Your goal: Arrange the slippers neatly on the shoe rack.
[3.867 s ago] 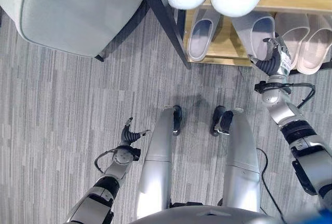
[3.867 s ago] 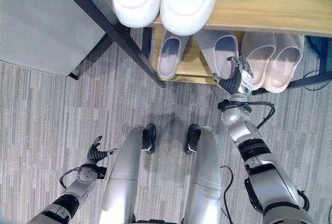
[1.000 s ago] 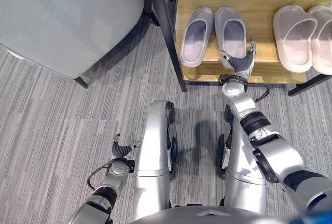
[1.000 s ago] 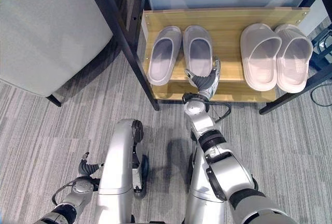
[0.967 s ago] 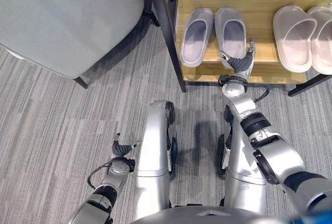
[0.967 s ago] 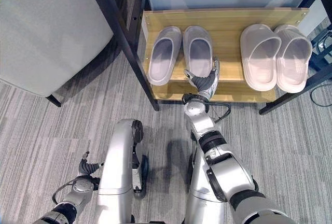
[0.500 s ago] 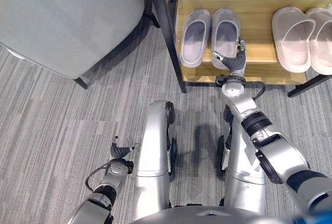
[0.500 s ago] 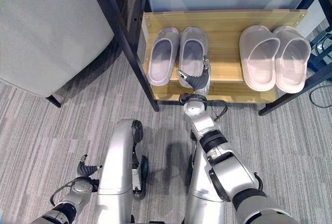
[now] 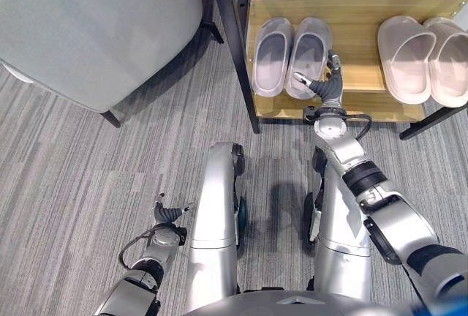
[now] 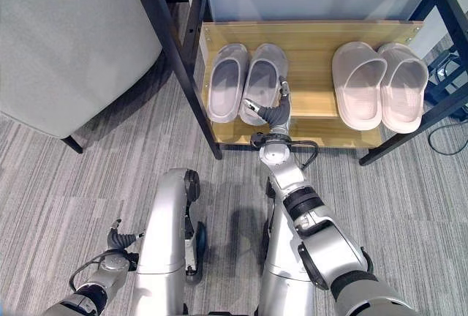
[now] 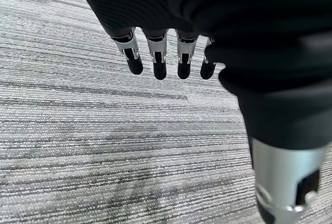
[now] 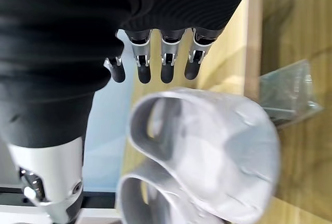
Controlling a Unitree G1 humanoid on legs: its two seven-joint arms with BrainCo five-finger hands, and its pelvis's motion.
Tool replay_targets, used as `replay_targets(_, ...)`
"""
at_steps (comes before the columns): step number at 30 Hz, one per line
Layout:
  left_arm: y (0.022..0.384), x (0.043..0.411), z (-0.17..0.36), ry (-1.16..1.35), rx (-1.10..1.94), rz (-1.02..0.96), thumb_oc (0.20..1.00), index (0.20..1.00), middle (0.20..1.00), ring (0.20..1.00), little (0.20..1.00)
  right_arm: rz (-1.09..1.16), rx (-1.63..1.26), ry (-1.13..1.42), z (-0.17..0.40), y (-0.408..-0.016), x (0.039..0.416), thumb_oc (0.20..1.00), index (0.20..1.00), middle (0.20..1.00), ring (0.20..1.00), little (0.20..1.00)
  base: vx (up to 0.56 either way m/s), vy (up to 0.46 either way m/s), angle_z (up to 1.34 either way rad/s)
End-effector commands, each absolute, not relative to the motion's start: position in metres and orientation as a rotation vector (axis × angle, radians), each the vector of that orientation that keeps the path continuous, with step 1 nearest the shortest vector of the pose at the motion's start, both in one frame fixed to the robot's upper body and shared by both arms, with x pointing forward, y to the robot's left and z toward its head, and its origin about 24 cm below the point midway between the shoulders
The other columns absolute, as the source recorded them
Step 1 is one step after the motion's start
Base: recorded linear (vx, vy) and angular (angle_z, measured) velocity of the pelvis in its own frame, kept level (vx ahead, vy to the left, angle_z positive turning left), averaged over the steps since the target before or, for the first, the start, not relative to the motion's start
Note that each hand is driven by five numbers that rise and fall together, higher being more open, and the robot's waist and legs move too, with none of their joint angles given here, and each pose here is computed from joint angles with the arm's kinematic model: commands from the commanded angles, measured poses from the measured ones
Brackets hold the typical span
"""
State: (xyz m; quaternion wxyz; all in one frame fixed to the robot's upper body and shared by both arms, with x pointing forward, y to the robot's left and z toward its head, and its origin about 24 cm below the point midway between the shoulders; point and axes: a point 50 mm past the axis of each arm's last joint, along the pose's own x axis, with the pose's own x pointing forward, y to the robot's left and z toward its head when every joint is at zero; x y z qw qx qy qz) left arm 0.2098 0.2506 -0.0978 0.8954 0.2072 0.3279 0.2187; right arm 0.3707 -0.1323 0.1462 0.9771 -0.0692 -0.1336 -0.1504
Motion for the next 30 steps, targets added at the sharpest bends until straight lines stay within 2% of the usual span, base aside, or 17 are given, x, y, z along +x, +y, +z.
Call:
replay_targets(1,0.256,0.198,-0.099,0.653,0.477,0.455,1.0,1.0,1.0,1.0,1.0,-0.324,-0.169,-0.541,0.19,-0.133,0.359,1.0,1.0,1.0,1.0,1.0,0.0,0.0,0.0)
replay_targets(6,0.251,0.202,-0.096,0.611,0.452,0.458,1.0,1.0,1.0,1.0,1.0,-0.352,-0.313,-0.707,0.203,-0.155,0.333,1.0,1.0,1.0,1.0,1.0,-0.04,-0.01,0.02)
replay_targets(8,0.252,0.204,-0.094,0.606,0.343,0.511,1.0,1.0,1.0,1.0,1.0,-0.26,-0.43,-0.802,0.208,-0.166,0.307,1.0,1.0,1.0,1.0,1.0,-0.04,-0.008,0.02)
replay_targets(11,0.247,0.206,-0.095,0.605,0.332,0.494,1.0,1.0,1.0,1.0,1.0,-0.21,-0.493,-0.843,0.205,-0.18,0.283,1.0,1.0,1.0,1.0,1.0,0.0,0.0,0.0)
replay_targets(12,0.243,0.207,-0.096,0.596,0.343,0.462,1.0,1.0,1.0,1.0,1.0,-0.212,-0.537,-0.813,0.194,-0.198,0.268,1.0,1.0,1.0,1.0,1.0,0.0,0.0,0.0)
replay_targets(14,0.243,0.207,-0.095,0.593,0.343,0.456,1.0,1.0,1.0,1.0,1.0,-0.22,-0.572,-0.785,0.188,-0.208,0.261,1.0,1.0,1.0,1.0,1.0,0.0,0.0,0.0)
replay_targets(17,0.251,0.204,-0.096,0.601,0.337,0.461,1.0,1.0,1.0,1.0,1.0,-0.308,-0.731,-0.499,0.136,-0.258,0.234,1.0,1.0,1.0,1.0,1.0,-0.02,0.077,-0.11)
replay_targets(21,0.264,0.195,-0.097,0.616,0.312,0.482,1.0,1.0,1.0,1.0,1.0,-0.431,-0.779,-0.229,0.087,-0.292,0.219,1.0,1.0,1.0,1.0,1.0,-0.09,0.085,-0.22)
replay_targets(24,0.274,0.173,-0.108,0.704,0.339,0.475,1.0,1.0,1.0,1.0,1.0,-0.599,-0.712,0.154,0.01,-0.323,0.195,1.0,1.0,1.0,1.0,1.0,-0.06,0.049,0.04)
replay_targets(26,0.276,0.162,-0.114,0.752,0.374,0.457,1.0,1.0,1.0,1.0,1.0,-0.632,-0.645,0.284,-0.018,-0.324,0.188,1.0,1.0,1.0,1.0,1.0,-0.05,0.006,0.07)
replay_targets(28,0.28,0.132,-0.129,0.898,0.404,0.45,1.0,1.0,1.0,1.0,1.0,-0.585,-0.523,0.668,-0.09,-0.309,0.155,1.0,1.0,1.0,1.0,1.0,-0.05,-0.046,0.21)
replay_targets(29,0.28,0.132,-0.129,0.898,0.404,0.451,1.0,1.0,1.0,1.0,1.0,-0.585,-0.523,0.668,-0.09,-0.309,0.155,1.0,1.0,1.0,1.0,1.0,0.05,-0.06,0.36)
replay_targets(30,0.274,0.123,-0.135,0.949,0.415,0.408,1.0,1.0,1.0,1.0,1.0,-0.537,-0.494,0.82,-0.113,-0.299,0.136,1.0,1.0,1.0,1.0,1.0,0.09,-0.042,0.34)
